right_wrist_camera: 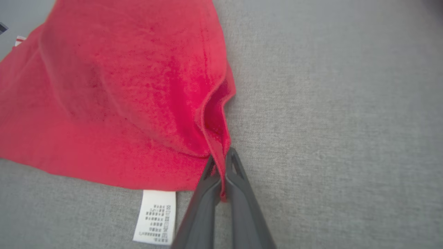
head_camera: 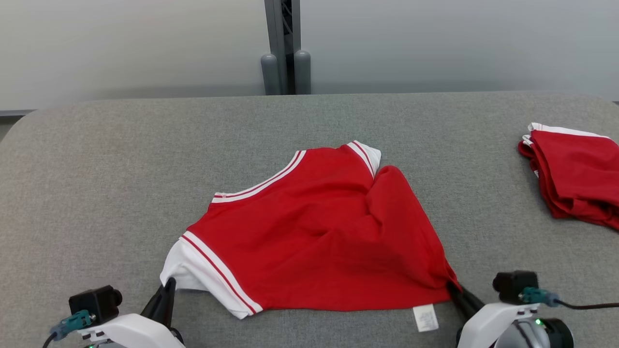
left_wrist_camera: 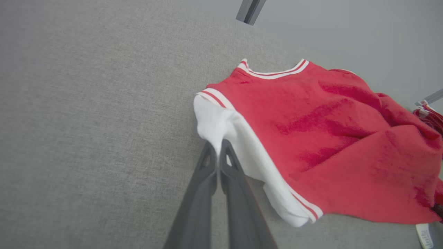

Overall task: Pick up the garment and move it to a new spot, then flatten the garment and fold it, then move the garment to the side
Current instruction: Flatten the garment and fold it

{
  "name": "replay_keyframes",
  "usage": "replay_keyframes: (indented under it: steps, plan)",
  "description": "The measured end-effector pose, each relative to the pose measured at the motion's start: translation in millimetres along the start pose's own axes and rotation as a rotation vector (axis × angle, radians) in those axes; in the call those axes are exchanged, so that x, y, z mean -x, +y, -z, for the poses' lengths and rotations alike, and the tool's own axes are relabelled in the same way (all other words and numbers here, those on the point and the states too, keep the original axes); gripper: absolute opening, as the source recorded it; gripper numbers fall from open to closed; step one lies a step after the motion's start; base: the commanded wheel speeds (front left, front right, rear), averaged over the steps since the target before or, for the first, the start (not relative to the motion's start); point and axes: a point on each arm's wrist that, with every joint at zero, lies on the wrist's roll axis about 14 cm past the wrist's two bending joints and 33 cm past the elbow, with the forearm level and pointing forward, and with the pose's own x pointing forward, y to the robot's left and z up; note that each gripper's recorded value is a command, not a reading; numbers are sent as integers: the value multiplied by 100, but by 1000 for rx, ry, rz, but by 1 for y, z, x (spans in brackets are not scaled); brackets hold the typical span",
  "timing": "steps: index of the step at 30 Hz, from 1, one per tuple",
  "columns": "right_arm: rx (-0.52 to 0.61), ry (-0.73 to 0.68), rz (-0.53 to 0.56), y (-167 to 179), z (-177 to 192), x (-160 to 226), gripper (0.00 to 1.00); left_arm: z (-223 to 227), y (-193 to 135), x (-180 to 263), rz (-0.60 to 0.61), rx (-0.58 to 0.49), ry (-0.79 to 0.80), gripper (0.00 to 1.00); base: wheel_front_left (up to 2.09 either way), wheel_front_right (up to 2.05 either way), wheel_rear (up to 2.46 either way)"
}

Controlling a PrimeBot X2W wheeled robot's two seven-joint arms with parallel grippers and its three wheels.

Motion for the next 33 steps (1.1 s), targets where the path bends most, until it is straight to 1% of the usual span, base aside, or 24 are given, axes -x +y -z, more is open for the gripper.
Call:
replay_keyframes:
  steps: [8, 12, 16, 20, 24, 28, 30, 33]
  plan:
    - [-144, -243, -42, 4, -70, 9, 0, -42, -22, 3, 86, 117, -136, 0, 0, 0, 0]
    - [-219, -365, -91, 10, -109, 23, 0, -70, -44, 8, 172, 203, -214, 0, 0, 0, 0]
    - [-251, -453, -141, 16, -143, 42, 0, -104, -70, 20, 279, 272, -299, 0, 0, 0, 0]
    - [-254, -523, -187, 22, -171, 65, 0, -140, -97, 38, 390, 313, -384, 0, 0, 0, 0]
    - [-239, -575, -198, 20, -193, 88, 0, -170, -119, 58, 490, 342, -454, 0, 0, 0, 0]
    - [-201, -604, -173, 13, -208, 106, 0, -198, -134, 78, 563, 367, -523, 0, 0, 0, 0]
    - [-191, -613, -159, 7, -214, 113, 0, -209, -139, 86, 584, 352, -552, 0, 0, 0, 0]
    - [-196, -584, -137, -3, -216, 116, 0, -216, -146, 93, 611, 348, -563, 0, 0, 0, 0]
